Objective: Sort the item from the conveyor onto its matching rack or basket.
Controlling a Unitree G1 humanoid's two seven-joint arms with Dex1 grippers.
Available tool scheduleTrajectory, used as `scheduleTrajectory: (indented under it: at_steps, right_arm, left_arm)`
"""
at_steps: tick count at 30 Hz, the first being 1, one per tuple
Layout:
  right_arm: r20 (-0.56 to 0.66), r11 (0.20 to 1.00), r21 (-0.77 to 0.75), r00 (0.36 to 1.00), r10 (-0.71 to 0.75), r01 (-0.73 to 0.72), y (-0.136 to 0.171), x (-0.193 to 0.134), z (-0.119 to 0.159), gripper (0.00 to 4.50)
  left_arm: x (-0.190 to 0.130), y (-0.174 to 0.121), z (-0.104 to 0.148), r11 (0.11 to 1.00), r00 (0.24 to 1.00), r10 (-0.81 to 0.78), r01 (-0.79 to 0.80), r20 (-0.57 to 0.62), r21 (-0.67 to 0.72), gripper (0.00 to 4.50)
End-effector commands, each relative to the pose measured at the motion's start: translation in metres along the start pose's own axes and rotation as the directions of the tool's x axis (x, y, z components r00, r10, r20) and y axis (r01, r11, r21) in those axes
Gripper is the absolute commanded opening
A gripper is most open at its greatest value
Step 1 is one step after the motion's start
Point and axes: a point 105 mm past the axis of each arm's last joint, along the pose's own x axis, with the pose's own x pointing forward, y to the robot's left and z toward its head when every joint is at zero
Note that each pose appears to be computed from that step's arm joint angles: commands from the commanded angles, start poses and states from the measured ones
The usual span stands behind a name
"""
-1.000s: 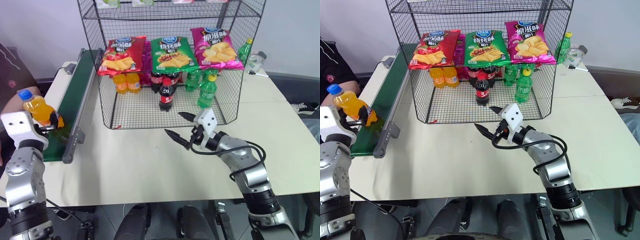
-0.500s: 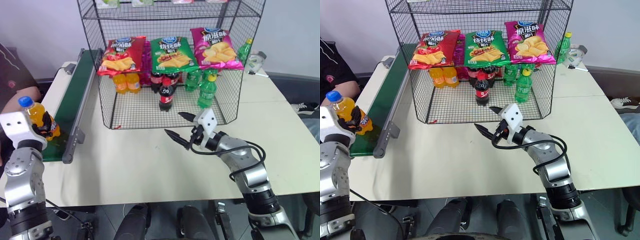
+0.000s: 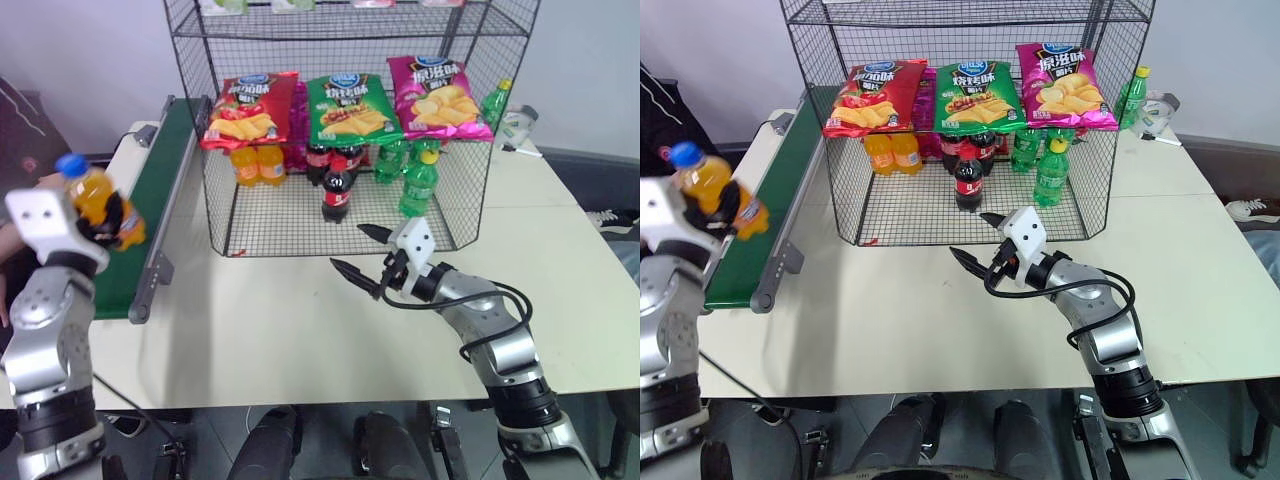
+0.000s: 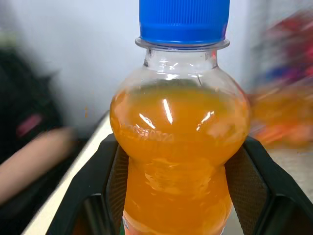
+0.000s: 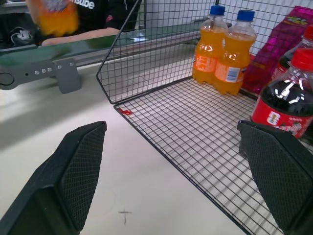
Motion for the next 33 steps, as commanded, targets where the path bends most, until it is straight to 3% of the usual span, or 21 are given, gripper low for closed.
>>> scheduleTrajectory:
  at_steps: [1, 5, 8, 19, 26, 33]
  right_arm:
    - [0.035, 0.998, -0.052, 0.999, -0.023, 0.025, -0.01, -0.004, 0.013, 4.5]
    - [0.035, 0.997, -0.065, 0.998, -0.042, 0.044, -0.015, -0.007, 0.015, 4.5]
    - [0.037, 0.996, -0.072, 0.998, -0.057, 0.059, -0.018, -0.009, 0.017, 4.5]
    - [0.039, 0.994, -0.078, 0.997, -0.073, 0.076, -0.02, -0.01, 0.019, 4.5]
    - [0.039, 0.992, -0.081, 0.995, -0.089, 0.091, -0.02, -0.014, 0.02, 4.5]
    - [0.038, 0.99, -0.084, 0.993, -0.108, 0.111, -0.021, -0.018, 0.02, 4.5]
  left_arm:
    - [0.003, -0.043, 0.032, 0.982, 0.979, -0.188, 0.189, 0.084, -0.001, 2.44]
    - [0.002, -0.09, 0.029, 0.93, 0.93, -0.364, 0.366, 0.055, -0.036, 2.44]
    - [0.006, -0.106, 0.01, 0.922, 0.925, -0.381, 0.38, 0.005, -0.076, 2.44]
    - [0.054, -0.146, -0.062, 0.948, 0.948, -0.311, 0.303, -0.073, -0.102, 2.44]
    - [0.08, -0.16, -0.08, 0.955, 0.965, -0.26, 0.251, -0.037, -0.161, 2.44]
    - [0.09, -0.163, -0.101, 0.969, 0.973, -0.213, 0.199, -0.092, -0.149, 2.44]
